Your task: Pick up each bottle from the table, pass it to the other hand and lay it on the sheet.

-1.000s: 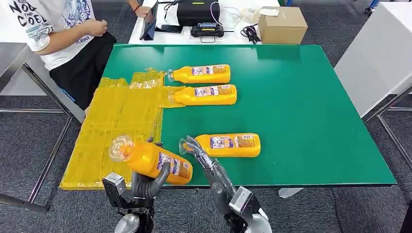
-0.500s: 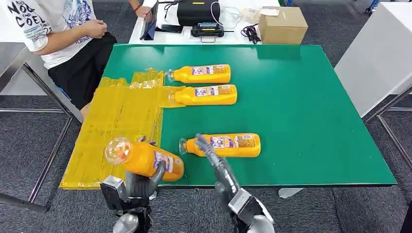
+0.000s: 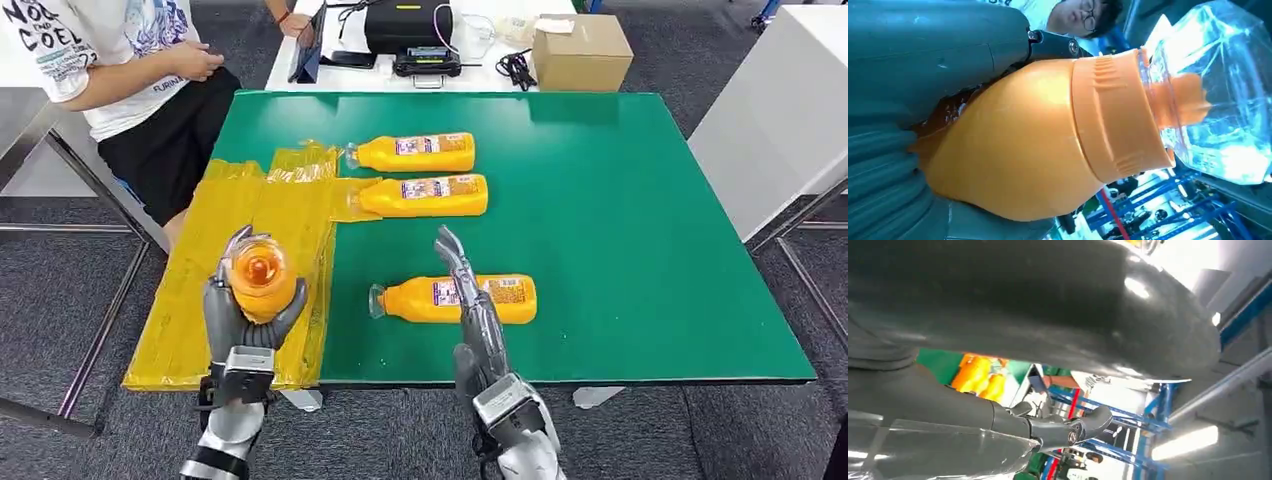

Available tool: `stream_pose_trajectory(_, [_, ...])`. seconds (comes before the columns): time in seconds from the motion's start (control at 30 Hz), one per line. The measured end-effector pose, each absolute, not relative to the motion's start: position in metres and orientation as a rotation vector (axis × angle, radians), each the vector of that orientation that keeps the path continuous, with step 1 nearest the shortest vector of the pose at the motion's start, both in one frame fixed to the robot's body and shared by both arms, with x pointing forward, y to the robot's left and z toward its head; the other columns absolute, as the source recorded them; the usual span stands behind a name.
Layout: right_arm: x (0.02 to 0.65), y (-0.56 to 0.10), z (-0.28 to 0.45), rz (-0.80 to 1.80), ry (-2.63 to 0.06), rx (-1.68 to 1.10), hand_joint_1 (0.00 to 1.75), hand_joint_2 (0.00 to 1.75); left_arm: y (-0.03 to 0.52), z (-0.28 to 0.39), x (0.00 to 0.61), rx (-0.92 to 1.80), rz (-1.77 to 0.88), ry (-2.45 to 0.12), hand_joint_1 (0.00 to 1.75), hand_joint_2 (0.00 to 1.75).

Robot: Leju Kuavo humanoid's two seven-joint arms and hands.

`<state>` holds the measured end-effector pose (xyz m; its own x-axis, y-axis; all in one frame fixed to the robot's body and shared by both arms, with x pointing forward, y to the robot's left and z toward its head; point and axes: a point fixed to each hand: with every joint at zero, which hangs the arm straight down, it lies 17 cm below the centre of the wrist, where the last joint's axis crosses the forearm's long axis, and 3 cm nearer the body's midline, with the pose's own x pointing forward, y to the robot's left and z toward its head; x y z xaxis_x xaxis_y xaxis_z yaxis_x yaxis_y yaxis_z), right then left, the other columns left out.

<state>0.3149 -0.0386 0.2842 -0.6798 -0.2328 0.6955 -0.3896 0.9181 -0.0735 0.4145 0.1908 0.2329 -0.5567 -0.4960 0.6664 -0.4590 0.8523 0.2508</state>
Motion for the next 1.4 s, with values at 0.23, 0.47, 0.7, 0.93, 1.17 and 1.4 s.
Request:
stream_pose_trajectory(0.23, [0.315,-0.036,0.289,0.276,-2.354,0.45,0.0,0.0,0.197,0.239,0.418,0.714,-0.069,-2.262,1.75,1.75])
stream_pose_trajectory(0.47, [0.315,-0.036,0.29,0.275,-2.355,0.45,0.0,0.0,0.202,0.238,0.419,0.726,-0.071,-2.259,1.75,1.75])
stream_pose_trajectory(0.7, [0.315,-0.036,0.29,0.275,-2.355,0.45,0.0,0.0,0.203,0.238,0.419,0.73,-0.074,-2.259,1.75,1.75])
stream_pose_trajectory(0.93, [0.315,-0.036,0.29,0.275,-2.355,0.45,0.0,0.0,0.204,0.238,0.419,0.731,-0.075,-2.259,1.75,1.75])
stream_pose_trajectory(1.17, [0.315,-0.035,0.29,0.274,-2.355,0.45,0.0,0.0,0.204,0.238,0.419,0.732,-0.076,-2.26,1.75,1.75])
stream_pose_trajectory(1.4, [0.321,-0.022,0.284,0.237,-2.262,0.632,0.0,0.0,0.203,0.15,0.51,1.225,-0.926,-1.767,1.75,1.75])
